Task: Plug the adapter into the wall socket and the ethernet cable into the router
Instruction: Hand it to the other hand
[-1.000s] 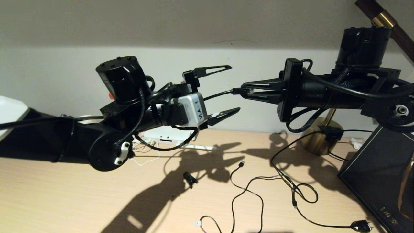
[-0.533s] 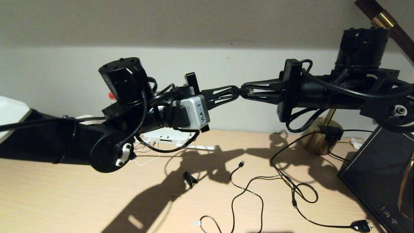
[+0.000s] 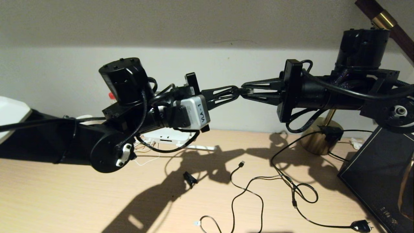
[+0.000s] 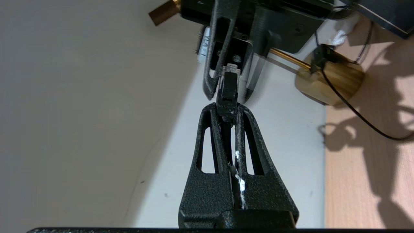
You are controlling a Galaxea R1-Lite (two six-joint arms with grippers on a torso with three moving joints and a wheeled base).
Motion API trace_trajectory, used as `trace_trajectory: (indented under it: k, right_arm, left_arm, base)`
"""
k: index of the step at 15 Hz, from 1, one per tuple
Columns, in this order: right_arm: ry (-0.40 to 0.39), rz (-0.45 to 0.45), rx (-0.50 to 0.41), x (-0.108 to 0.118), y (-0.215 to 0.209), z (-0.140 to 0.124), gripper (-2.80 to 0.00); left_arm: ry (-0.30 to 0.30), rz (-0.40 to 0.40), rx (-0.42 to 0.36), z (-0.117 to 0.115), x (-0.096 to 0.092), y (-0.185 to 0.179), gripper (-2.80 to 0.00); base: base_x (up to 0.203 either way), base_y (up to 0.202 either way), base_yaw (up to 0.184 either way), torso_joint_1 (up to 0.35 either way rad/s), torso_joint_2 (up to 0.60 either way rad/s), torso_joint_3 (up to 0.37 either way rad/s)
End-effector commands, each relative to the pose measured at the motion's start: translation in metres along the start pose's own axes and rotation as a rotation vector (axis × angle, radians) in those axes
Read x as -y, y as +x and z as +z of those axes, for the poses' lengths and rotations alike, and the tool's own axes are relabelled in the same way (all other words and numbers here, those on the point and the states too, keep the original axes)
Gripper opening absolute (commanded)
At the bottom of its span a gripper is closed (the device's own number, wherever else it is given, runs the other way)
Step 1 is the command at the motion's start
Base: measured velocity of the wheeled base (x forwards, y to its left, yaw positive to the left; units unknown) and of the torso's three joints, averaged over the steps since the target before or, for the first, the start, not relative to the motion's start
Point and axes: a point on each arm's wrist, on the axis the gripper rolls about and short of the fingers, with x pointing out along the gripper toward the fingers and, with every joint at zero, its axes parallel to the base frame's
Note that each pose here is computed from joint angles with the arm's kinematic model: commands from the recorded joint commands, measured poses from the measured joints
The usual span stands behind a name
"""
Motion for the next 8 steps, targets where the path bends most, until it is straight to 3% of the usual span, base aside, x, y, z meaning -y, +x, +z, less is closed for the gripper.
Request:
trace_trajectory:
  k: [1,3,5,7,8]
  right_arm:
    - [0.009,0.0,-0.006,0.0,0.0,0.0,0.0]
    - [0.012,-0.001,0.003,0.001,-0.001,0.001,0.0]
    - [0.018,-0.005,0.028,0.003,-0.009,0.005,0.0]
    - [-0.013,-0.001,0.119,-0.001,-0.027,0.008,0.0]
    - [-0.079,-0.005,0.16,-0.004,-0.035,0.005,0.0]
  left_arm:
    - [0.011,0.003,0.006,0.001,-0.001,0.0,-2.8]
    - [-0.005,-0.013,0.0,0.0,0.004,-0.003,-2.8]
    - [-0.09,-0.034,-0.024,0.003,0.009,-0.016,-2.8]
    - [-0.302,-0.025,-0.06,0.005,0.006,-0.032,-2.8]
    - [-0.415,-0.011,-0.069,0.009,0.003,-0.038,-2.8]
  base:
    - [0.0,0.0,0.0,0.0,0.0,0.0]
    - [0.0,0.0,0.0,0.0,0.0,0.0]
    - [0.0,0.0,0.0,0.0,0.0,0.0]
    - [0.0,0.0,0.0,0.0,0.0,0.0]
    - [0.0,0.0,0.0,0.0,0.0,0.0]
